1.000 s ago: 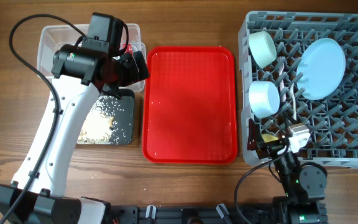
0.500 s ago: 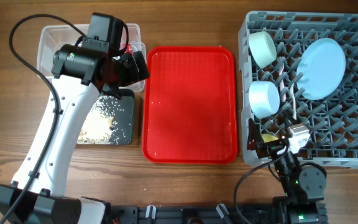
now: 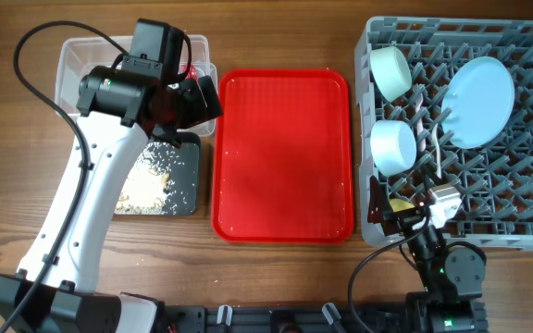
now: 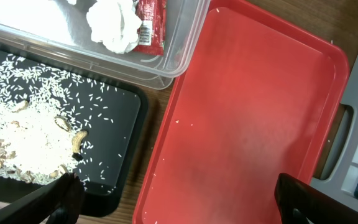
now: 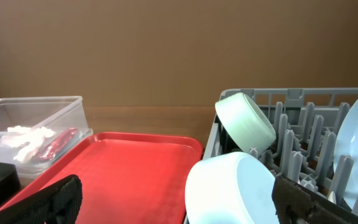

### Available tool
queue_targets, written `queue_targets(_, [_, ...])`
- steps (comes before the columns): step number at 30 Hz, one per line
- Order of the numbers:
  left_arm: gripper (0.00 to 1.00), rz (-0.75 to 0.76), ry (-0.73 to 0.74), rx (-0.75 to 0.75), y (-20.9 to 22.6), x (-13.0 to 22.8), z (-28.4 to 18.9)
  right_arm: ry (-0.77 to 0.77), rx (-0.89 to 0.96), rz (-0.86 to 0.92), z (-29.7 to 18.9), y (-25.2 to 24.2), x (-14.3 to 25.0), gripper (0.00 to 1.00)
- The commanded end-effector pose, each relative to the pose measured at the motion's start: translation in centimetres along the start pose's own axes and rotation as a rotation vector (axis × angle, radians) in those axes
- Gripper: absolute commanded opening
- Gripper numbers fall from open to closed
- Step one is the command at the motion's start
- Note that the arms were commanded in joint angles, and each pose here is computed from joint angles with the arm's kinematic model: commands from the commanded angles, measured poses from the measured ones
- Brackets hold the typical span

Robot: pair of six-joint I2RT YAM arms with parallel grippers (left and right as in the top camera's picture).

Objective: Sort waste into correct bins and load items into the dishwasher rack

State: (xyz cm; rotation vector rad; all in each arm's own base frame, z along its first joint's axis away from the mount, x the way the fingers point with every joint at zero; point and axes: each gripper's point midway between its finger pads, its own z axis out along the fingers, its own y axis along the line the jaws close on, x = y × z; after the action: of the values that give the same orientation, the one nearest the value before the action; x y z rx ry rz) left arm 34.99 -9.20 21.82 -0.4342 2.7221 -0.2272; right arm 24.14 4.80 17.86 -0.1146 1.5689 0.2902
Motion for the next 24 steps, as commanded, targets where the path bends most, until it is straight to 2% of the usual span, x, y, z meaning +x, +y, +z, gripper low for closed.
queue_targets(1, [1.00, 0.001, -0.024, -0.006, 0.2, -0.5, -0.5, -0.012, 0.006, 0.018, 0.0, -0.1, 0.0, 1.00])
queue_targets(11, [1.00, 0.001, -0.029, -0.015, 0.4, -0.6, -0.5, -0.012, 0.006, 0.018, 0.0, -0.1, 0.0, 1.00])
queue_targets(16, [1.00, -0.003, -0.116, -0.061, 1.8, -1.0, -3.1, -0.012, 0.006, 0.018, 0.0, -0.1, 0.0, 1.00])
queue_targets(24, [1.00, 0.213, -0.386, 0.183, -1.1, -3.2, -8.2, -0.012, 0.006, 0.018, 0.0, -0.1, 0.0, 1.00])
